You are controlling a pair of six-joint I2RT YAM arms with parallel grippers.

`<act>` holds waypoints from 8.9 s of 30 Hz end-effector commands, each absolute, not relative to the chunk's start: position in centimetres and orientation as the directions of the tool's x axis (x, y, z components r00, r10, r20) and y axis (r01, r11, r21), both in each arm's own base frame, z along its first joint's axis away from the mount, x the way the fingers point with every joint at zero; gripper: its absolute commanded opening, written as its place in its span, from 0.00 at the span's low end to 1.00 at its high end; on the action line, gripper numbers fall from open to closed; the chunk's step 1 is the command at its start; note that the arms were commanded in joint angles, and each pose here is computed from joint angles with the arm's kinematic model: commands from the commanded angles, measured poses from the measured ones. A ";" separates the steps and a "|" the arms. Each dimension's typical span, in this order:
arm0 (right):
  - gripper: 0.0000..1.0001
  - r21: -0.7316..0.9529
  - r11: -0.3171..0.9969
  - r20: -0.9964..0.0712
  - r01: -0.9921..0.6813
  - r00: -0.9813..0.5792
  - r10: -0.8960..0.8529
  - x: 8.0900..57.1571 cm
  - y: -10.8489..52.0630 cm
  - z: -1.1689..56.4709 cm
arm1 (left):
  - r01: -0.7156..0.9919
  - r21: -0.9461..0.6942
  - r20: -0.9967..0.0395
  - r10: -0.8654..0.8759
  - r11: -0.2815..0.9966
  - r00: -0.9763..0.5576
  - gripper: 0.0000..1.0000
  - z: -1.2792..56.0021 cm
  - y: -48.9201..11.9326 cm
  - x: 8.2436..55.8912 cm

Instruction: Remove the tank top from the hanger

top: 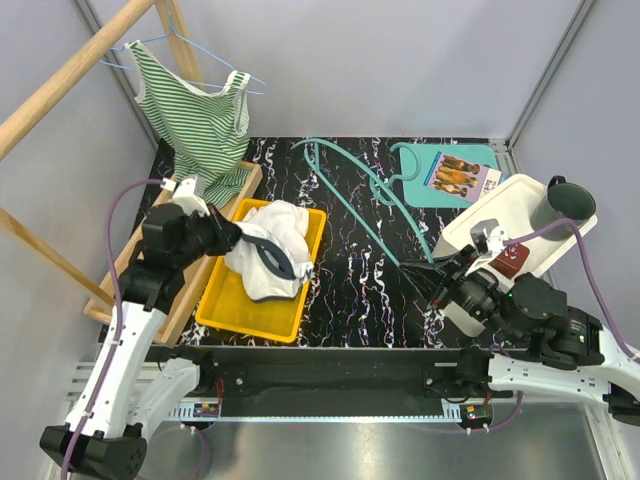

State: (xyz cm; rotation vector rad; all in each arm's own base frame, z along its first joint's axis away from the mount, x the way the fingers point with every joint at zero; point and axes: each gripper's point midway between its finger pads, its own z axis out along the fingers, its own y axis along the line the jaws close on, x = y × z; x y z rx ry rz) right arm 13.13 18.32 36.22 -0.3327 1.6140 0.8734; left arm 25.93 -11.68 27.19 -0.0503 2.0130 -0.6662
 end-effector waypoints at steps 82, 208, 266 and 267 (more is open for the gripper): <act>0.82 0.226 0.649 -0.961 -0.726 -0.277 0.024 17.1 37.5 28.4 | 0.223 -0.885 -0.466 -0.774 0.409 -0.429 0.00 37.3 -14.3 23.6; 1.00 0.093 0.777 -0.995 -0.623 -0.085 0.051 23.7 24.9 40.1 | 0.687 -0.725 -0.268 -0.940 0.051 -0.213 0.67 36.7 -15.8 51.2; 1.00 0.077 0.774 -0.997 -0.628 -0.062 0.050 23.5 24.5 40.2 | 0.614 -0.789 -0.128 -0.982 0.017 -0.136 0.03 41.3 -11.6 60.5; 1.00 0.079 0.774 -0.997 -0.628 -0.062 0.051 23.5 24.5 40.1 | 0.617 -0.787 -0.130 -0.981 0.015 -0.142 0.01 41.3 -11.7 60.4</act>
